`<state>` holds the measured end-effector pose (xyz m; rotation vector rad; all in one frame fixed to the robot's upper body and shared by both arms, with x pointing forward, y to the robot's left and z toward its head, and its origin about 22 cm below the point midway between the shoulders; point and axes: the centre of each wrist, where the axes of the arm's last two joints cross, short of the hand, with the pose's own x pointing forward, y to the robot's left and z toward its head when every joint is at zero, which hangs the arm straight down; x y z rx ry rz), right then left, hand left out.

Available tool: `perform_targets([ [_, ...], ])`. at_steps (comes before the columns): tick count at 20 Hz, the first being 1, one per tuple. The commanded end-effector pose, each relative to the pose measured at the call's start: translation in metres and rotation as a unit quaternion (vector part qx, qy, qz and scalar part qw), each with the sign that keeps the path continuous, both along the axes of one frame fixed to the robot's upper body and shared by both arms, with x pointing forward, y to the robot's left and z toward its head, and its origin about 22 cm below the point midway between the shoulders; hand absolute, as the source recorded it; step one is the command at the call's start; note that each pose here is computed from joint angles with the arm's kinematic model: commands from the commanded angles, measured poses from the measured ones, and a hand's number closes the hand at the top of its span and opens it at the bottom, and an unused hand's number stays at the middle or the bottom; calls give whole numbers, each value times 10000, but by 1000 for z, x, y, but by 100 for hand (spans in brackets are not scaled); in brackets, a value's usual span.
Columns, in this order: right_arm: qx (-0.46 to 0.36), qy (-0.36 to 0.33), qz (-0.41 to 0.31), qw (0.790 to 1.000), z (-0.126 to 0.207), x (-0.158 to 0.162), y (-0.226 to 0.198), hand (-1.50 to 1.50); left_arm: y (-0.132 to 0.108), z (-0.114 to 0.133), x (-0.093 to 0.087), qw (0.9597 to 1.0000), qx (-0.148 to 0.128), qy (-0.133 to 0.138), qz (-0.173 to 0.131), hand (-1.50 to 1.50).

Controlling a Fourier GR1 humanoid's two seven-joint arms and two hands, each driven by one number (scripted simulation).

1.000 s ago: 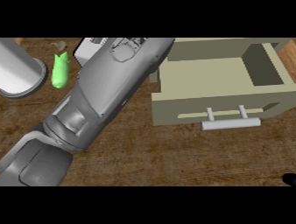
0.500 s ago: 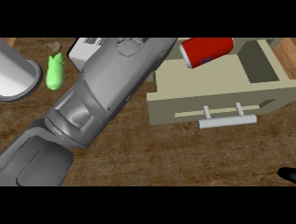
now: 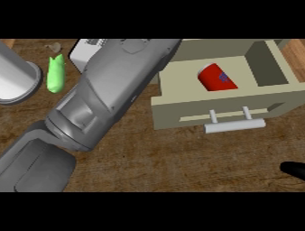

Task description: Pick up the can, place it into the drawer and close the drawer

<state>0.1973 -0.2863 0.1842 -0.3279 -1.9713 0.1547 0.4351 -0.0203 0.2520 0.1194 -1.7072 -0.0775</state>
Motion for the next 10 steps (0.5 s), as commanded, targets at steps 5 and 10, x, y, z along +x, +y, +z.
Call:
perform_targets([
  [5, -1350, -305, 4, 9904, 8, 18, 14, -150, 3, -6, 1, 9992, -376, 50, -80, -150],
  [10, -2235, -329, -146, 9740, -8, 37, 29, -150, -1, 6, 0, 9984, -564, 74, 36, -150],
])
